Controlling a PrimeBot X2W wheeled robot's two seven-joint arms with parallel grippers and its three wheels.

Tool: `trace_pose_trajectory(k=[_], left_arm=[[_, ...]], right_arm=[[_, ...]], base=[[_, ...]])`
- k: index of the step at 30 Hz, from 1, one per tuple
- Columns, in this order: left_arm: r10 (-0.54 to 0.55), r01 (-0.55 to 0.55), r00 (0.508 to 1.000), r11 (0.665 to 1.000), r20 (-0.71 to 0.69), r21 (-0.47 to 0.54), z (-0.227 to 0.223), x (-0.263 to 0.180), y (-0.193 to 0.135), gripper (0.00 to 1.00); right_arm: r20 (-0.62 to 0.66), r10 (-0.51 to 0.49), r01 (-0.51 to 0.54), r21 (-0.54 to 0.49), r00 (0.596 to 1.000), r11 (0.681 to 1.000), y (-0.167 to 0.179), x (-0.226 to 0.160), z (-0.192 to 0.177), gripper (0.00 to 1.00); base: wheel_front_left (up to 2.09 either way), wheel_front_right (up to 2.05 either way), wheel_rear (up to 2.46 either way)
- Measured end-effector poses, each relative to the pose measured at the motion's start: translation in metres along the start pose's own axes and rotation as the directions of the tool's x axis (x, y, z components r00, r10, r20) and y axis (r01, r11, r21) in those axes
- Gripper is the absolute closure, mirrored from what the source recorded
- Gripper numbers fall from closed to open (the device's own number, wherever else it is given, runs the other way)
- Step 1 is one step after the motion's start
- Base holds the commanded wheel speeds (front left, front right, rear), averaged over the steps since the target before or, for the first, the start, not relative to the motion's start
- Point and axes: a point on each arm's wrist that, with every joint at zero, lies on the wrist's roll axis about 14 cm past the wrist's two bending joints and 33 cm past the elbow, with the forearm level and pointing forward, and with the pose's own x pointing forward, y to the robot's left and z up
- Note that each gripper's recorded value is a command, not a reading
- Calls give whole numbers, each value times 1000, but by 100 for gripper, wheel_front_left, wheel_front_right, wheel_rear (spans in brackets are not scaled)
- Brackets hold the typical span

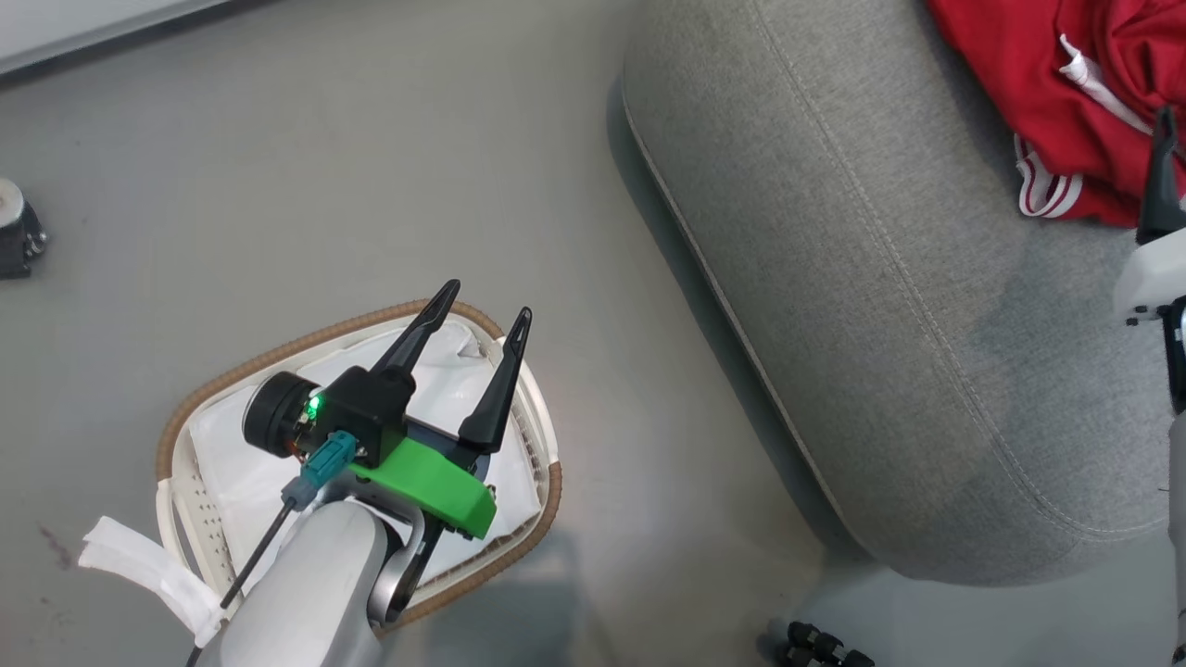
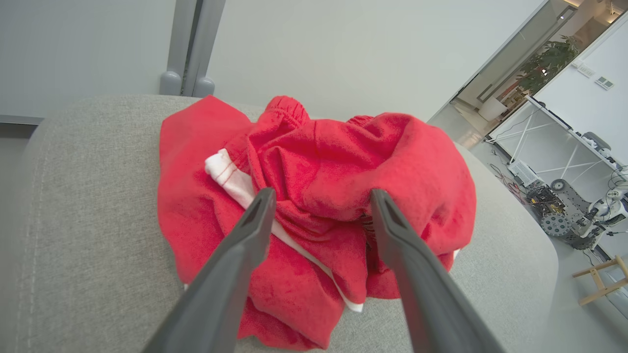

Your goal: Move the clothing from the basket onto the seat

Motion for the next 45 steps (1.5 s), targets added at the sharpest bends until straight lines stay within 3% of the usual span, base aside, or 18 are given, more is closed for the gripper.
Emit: trace_pose_trajectory(k=[8, 13, 21, 27, 33, 38, 45], left_arm=[[109, -110, 993, 994, 52, 26, 28, -21, 8, 0], [236, -238, 970, 970, 63, 42, 35, -52, 31, 0], [484, -497, 863, 865, 142, 69, 62, -121, 79, 0], [616, -635, 767, 769, 179, 78, 72, -175, 96, 0], [697, -720, 687, 692, 205, 57, 76, -219, 99, 0], [728, -751, 652, 659, 211, 48, 73, -244, 93, 0], [745, -762, 635, 648, 205, 3, 65, -262, 81, 0]], right_arm=[[159, 126, -139, 74, 979, 988, 42, -23, 48, 0], [244, 227, -266, 145, 943, 953, 89, -32, 77, 0], [288, 386, -456, 244, 877, 856, 167, -67, 90, 0], [303, 425, -509, 305, 853, 805, 190, -93, 93, 0], [307, 448, -535, 329, 840, 778, 197, -118, 91, 0], [300, 464, -549, 348, 833, 760, 200, -137, 85, 0], [264, 489, -556, 371, 831, 744, 203, -158, 68, 0]], base=[[0, 0, 0], [0, 0, 0], [0, 0, 0], [0, 0, 0], [0, 0, 0], [0, 0, 0], [0, 0, 0]])
